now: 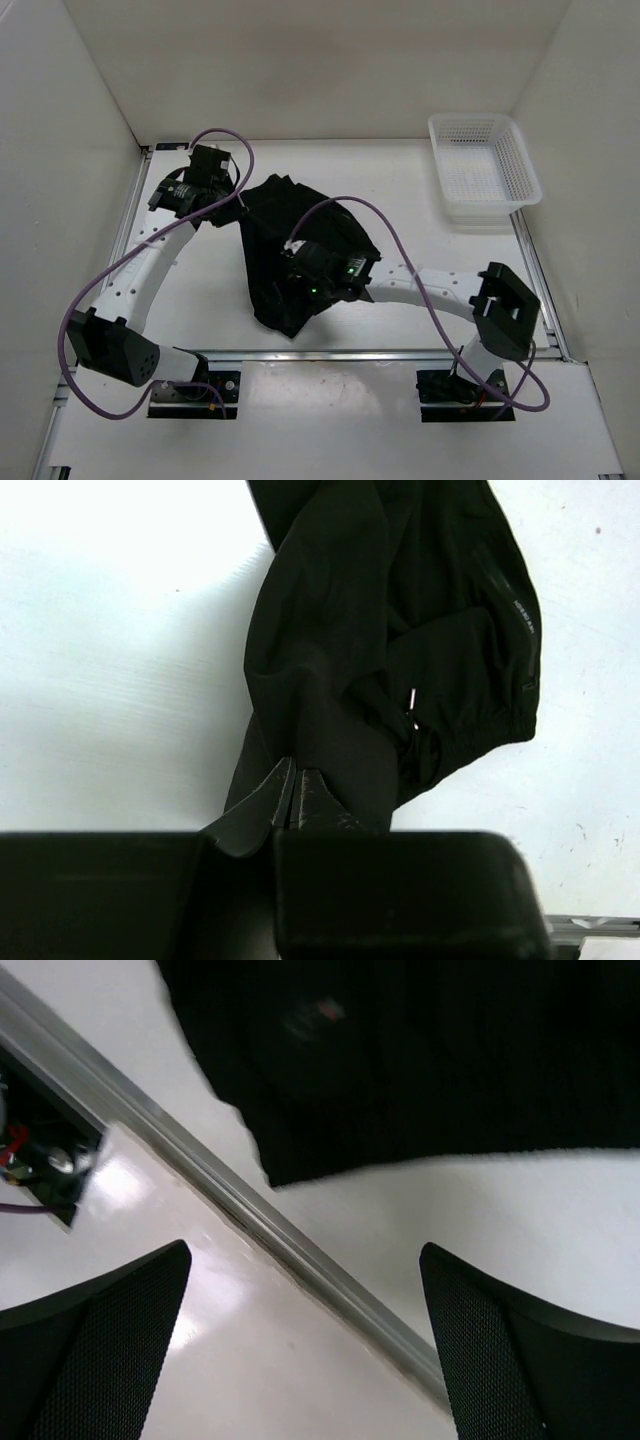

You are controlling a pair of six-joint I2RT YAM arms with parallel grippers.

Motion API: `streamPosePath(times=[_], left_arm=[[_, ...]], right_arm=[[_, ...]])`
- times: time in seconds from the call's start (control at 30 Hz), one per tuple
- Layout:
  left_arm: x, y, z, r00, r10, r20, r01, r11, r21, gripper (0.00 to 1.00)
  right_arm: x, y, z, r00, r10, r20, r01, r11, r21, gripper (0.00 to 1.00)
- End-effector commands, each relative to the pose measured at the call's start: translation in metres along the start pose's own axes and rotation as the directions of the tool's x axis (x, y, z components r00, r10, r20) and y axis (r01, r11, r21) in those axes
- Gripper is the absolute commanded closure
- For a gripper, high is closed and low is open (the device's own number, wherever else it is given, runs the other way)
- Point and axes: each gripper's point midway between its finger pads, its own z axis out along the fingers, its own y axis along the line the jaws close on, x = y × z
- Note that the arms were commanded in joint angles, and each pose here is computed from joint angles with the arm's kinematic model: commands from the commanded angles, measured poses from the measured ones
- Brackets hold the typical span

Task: Fold and stack the shorts
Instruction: Flatten the shorts out

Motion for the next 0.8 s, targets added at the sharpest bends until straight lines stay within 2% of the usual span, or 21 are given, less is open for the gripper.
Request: streamPosePath(times=[0.0,0.1,0.2,0.27,0.3,0.4,0.43,0.5,0.6,0.63,0.67,0.77], left_arm=[[-0.010,-0.006,0.001,0.999,-0.022,0.038,0.022,1.000,0.018,0.90],[-0.013,-0.003,0.001,0.998,-0.038,0.046,0.038,0.999,0.006,0.90],[-0.016,-0.005,-0.001,0.998,-0.040,0.055,0.039,0.999,0.012,0.90],[-0.020,-0.005,-0.002,0.996,-0.059,0.060,0.058,0.998,0.019,0.90],[-0.022,-0.002,-0.002,0.996,-0.066,0.063,0.065,0.998,0.014,0.90],[-0.029,-0.001,-0.003,0.994,-0.081,0.072,0.080,0.997,0.018,0.90],[-0.032,-0.003,-0.001,0.994,-0.081,0.071,0.080,0.997,0.017,0.90],[-0.037,-0.010,0.002,0.994,-0.081,0.066,0.080,0.996,0.029,0.90],[-0.047,-0.029,0.014,0.995,-0.082,0.048,0.078,0.994,0.077,0.90],[-0.061,-0.037,0.018,0.995,-0.080,0.053,0.075,0.993,0.096,0.90],[-0.065,-0.049,0.016,0.996,-0.079,0.038,0.073,0.987,0.142,0.90],[-0.090,-0.071,0.003,0.995,-0.079,0.066,0.062,0.972,0.228,0.90]], right_arm=[[-0.021,0.020,0.017,0.993,-0.110,0.036,0.110,0.994,-0.010,0.00],[-0.019,0.021,0.049,0.988,-0.154,-0.017,0.154,0.988,0.028,0.02],[-0.023,0.015,0.071,0.986,-0.161,-0.041,0.163,0.984,0.071,0.14],[-0.026,0.008,0.080,0.986,-0.161,-0.040,0.165,0.979,0.120,0.27],[-0.020,0.000,0.086,0.987,-0.150,-0.065,0.158,0.976,0.149,0.34],[-0.015,-0.022,0.087,0.989,-0.133,-0.070,0.147,0.957,0.251,0.69],[-0.012,-0.031,0.086,0.988,-0.135,-0.075,0.151,0.945,0.290,0.87],[-0.018,-0.052,0.072,0.994,-0.103,-0.046,0.113,0.926,0.360,1.00],[-0.050,-0.101,0.035,0.996,-0.062,0.059,0.027,0.881,0.472,1.00],[-0.066,-0.112,0.016,0.992,-0.052,0.114,-0.010,0.874,0.486,1.00],[-0.080,-0.142,-0.003,0.988,-0.008,0.155,-0.075,0.850,0.521,1.00],[-0.127,-0.174,-0.063,0.955,0.004,0.295,-0.166,0.833,0.527,1.00]])
